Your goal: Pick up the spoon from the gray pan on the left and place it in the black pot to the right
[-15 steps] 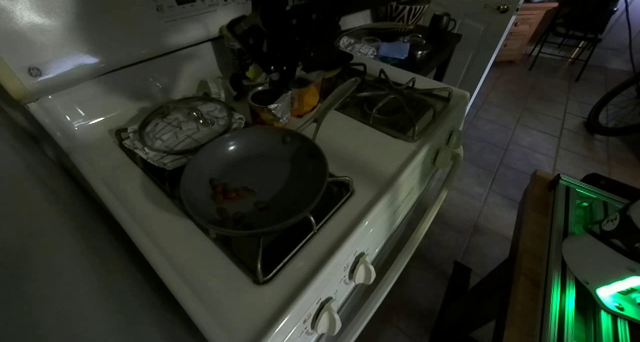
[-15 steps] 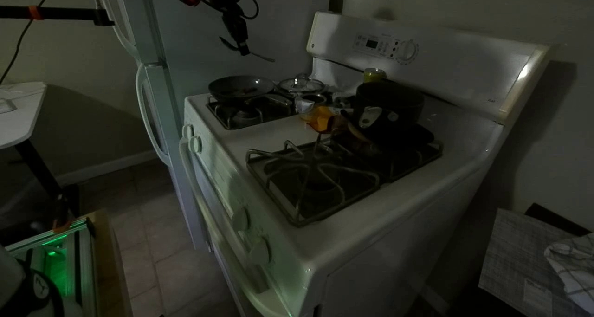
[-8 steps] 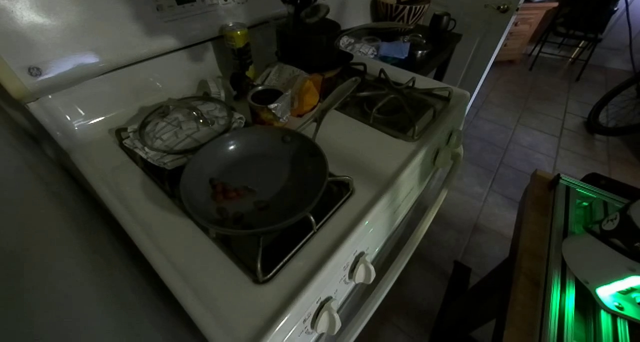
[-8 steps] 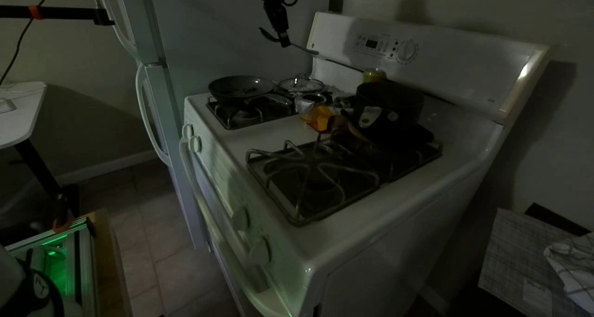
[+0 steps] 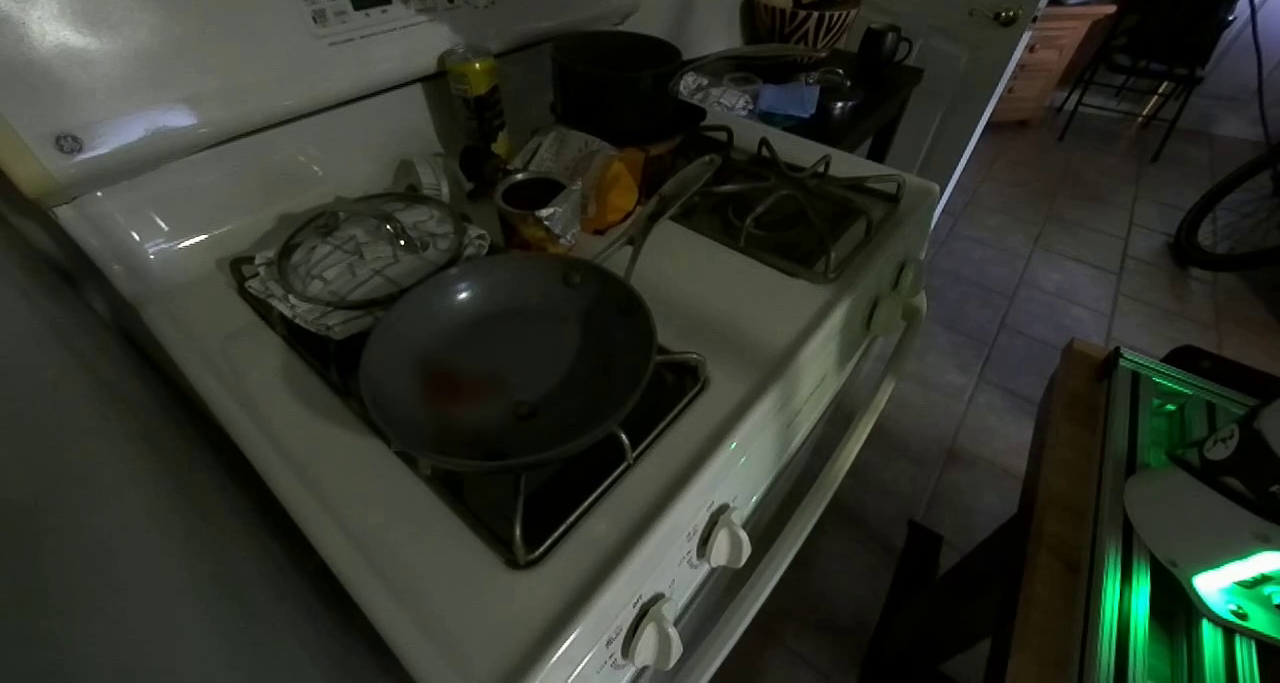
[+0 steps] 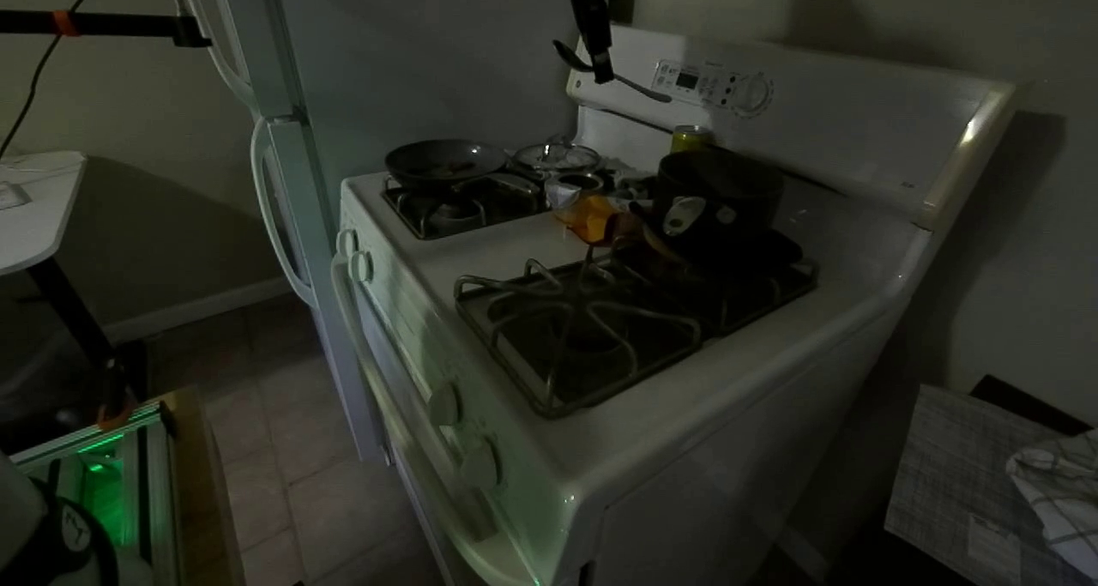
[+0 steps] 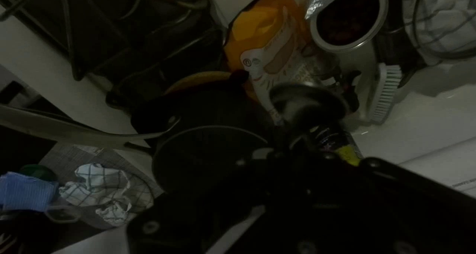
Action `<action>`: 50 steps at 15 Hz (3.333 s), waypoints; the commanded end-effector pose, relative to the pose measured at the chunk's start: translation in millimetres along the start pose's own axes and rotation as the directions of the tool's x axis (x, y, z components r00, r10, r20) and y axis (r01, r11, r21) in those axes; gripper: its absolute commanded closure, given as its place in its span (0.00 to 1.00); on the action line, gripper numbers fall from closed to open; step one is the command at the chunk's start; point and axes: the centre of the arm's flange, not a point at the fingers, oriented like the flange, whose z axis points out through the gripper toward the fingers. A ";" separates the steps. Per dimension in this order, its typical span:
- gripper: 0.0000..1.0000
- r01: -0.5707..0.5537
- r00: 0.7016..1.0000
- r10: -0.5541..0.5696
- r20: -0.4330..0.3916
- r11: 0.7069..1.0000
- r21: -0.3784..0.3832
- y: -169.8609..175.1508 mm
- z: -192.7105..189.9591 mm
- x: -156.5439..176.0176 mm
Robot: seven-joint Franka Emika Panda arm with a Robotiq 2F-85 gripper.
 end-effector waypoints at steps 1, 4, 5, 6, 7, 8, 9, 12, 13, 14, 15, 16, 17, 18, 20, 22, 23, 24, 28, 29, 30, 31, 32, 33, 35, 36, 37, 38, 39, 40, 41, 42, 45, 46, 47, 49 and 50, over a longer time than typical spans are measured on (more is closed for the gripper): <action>0.89 -0.002 1.000 0.002 0.004 1.000 0.000 -1.4 1.3 -0.6; 0.89 -0.004 1.000 0.004 0.006 1.000 0.001 -3.9 1.4 -0.9; 0.97 -0.030 0.999 0.030 -0.024 0.999 -0.011 -4.5 2.8 3.5; 0.97 -0.060 0.997 0.059 -0.053 0.998 -0.028 -1.7 4.9 13.4; 0.97 -0.080 0.995 0.077 -0.066 0.996 -0.041 2.1 6.2 22.4; 0.97 -0.115 0.991 0.110 -0.079 0.992 -0.056 7.9 8.9 34.6; 0.97 -0.149 0.986 0.142 -0.090 0.986 -0.076 13.1 13.6 45.3; 0.97 -0.215 0.974 0.204 -0.097 0.968 -0.126 28.6 37.4 80.9; 0.97 -0.239 0.969 0.226 -0.099 0.960 -0.143 33.0 47.7 89.7; 0.97 -0.263 0.963 0.250 -0.100 0.953 -0.153 31.5 58.0 105.1; 0.97 -0.285 0.957 0.272 -0.102 0.944 -0.164 37.8 62.9 112.4; 0.97 -0.305 0.951 0.291 -0.105 0.937 -0.172 33.4 72.9 122.9; 0.97 -0.325 0.945 0.308 -0.111 0.928 -0.184 35.0 79.0 129.3; 0.97 -0.342 0.938 0.324 -0.119 0.919 -0.194 38.1 84.3 137.7; 0.97 -0.376 0.926 0.354 -0.134 0.902 -0.213 40.6 93.5 150.0; 0.89 -0.277 0.961 0.265 -0.082 0.935 -0.221 57.1 90.8 135.5; 0.89 -0.294 0.956 0.282 -0.085 0.927 -0.233 57.4 93.9 139.6; 0.89 -0.302 0.953 0.289 -0.088 0.924 -0.237 56.4 95.6 142.1; 0.97 -0.367 0.929 0.338 -0.152 0.897 -0.246 44.6 101.0 143.9; 0.97 -0.378 0.923 0.342 -0.176 0.891 -0.252 40.7 103.6 146.1; 0.97 -0.382 0.920 0.340 -0.193 0.888 -0.256 37.0 106.1 149.7; 0.97 -0.379 0.921 0.334 -0.203 0.887 -0.263 33.1 109.4 151.2; 0.97 -0.374 0.922 0.323 -0.214 0.886 -0.274 29.4 111.5 152.1; 0.97 -0.372 0.921 0.314 -0.233 0.884 -0.282 24.0 116.1 152.4; 0.97 -0.367 0.919 0.289 -0.267 0.877 -0.311 15.5 126.2 152.1; 0.97 -0.365 0.917 0.280 -0.283 0.876 -0.317 9.5 133.1 150.6; 0.97 -0.362 0.918 0.274 -0.286 0.874 -0.323 3.9 138.4 148.9; 0.97 -0.353 0.923 0.264 -0.281 0.873 -0.337 -3.9 144.7 143.8; 0.97 -0.349 0.925 0.260 -0.279 0.870 -0.347 -8.2 147.9 139.9; 0.97 -0.345 0.926 0.251 -0.284 0.866 -0.361 -13.1 154.2 132.7; 0.97 -0.343 0.926 0.246 -0.286 0.863 -0.371 -16.6 159.4 127.9; 0.97 -0.347 0.925 0.248 -0.286 0.858 -0.378 -18.7 167.6 121.5; 0.97 -0.358 0.922 0.253 -0.295 0.847 -0.392 -20.7 184.3 114.2; 0.97 -0.359 0.921 0.249 -0.301 0.843 -0.401 -19.5 189.4 113.8; 0.97 -0.359 0.920 0.246 -0.304 0.840 -0.407 -19.4 195.5 112.7; 0.97 -0.353 0.922 0.234 -0.309 0.836 -0.421 -19.0 205.9 111.6; 0.97 -0.344 0.925 0.222 -0.308 0.834 -0.432 -19.1 210.6 110.2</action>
